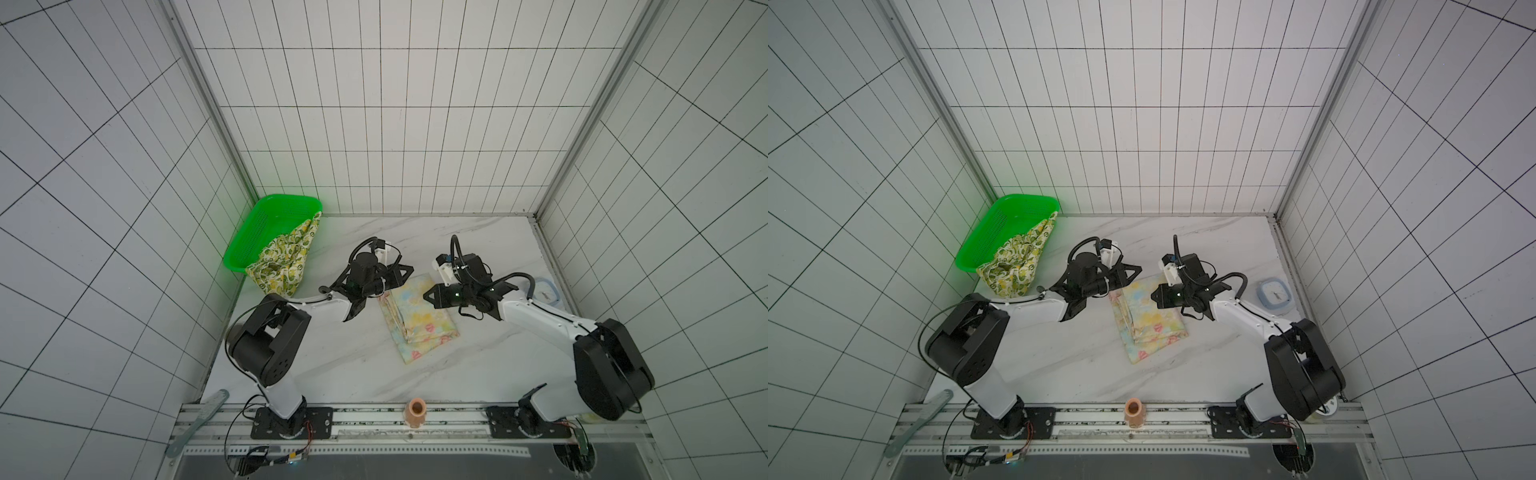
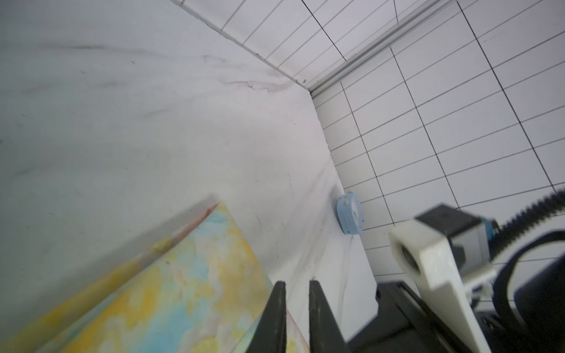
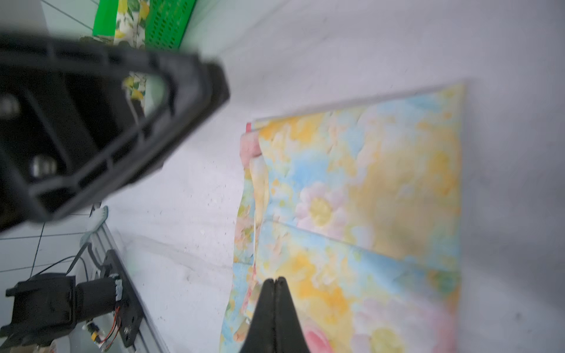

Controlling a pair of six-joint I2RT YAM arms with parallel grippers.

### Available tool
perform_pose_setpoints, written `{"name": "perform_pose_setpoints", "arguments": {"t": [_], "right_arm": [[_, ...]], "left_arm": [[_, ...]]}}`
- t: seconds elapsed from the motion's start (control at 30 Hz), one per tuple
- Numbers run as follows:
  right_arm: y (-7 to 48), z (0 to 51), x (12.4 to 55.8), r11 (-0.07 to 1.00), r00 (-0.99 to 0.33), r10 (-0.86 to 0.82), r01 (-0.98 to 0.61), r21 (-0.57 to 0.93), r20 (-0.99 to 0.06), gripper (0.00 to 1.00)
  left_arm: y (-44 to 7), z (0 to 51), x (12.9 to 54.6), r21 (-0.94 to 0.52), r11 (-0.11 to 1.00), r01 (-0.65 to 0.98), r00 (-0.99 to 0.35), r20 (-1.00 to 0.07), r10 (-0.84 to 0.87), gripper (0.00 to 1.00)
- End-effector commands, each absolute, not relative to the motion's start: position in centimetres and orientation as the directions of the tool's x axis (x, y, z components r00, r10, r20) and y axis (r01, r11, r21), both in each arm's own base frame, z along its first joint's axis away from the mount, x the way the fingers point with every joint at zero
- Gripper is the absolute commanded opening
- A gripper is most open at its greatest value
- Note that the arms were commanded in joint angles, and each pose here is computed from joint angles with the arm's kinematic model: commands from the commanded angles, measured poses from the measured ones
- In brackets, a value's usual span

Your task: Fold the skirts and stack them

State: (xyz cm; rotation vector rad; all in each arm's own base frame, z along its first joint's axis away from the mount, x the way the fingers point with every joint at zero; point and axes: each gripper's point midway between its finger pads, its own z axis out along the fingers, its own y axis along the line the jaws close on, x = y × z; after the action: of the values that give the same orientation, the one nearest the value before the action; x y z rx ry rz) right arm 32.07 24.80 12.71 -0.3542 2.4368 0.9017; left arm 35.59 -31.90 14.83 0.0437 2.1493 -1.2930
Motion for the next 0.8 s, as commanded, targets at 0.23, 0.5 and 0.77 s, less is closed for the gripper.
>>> {"name": "perform_pose_setpoints", "arguments": {"t": [0.23,0.5,0.77], "right_arm": [[23.8,8.2,38.6,0.778,-0.842,-0.108,-0.403,0.483,-0.528,0.00],[22.0,3.4,37.2,0.836,-0.889,-0.096,-0.316,0.449,-0.447,0.00],[20.1,1.0,32.8,0.874,-0.910,-0.031,-0.226,0.431,-0.413,0.00]], "left_arm": [[-31.9,3.8,28.8,-0.781,0.610,0.134,-0.935,-0.304,-0.185,0.16],[-30.5,-0.9,29.0,-0.683,0.726,0.082,-0.950,-0.274,-0.151,0.14],[-28.0,-2.1,31.6,-0.613,0.785,0.090,-0.939,-0.315,-0.138,0.14]]}}
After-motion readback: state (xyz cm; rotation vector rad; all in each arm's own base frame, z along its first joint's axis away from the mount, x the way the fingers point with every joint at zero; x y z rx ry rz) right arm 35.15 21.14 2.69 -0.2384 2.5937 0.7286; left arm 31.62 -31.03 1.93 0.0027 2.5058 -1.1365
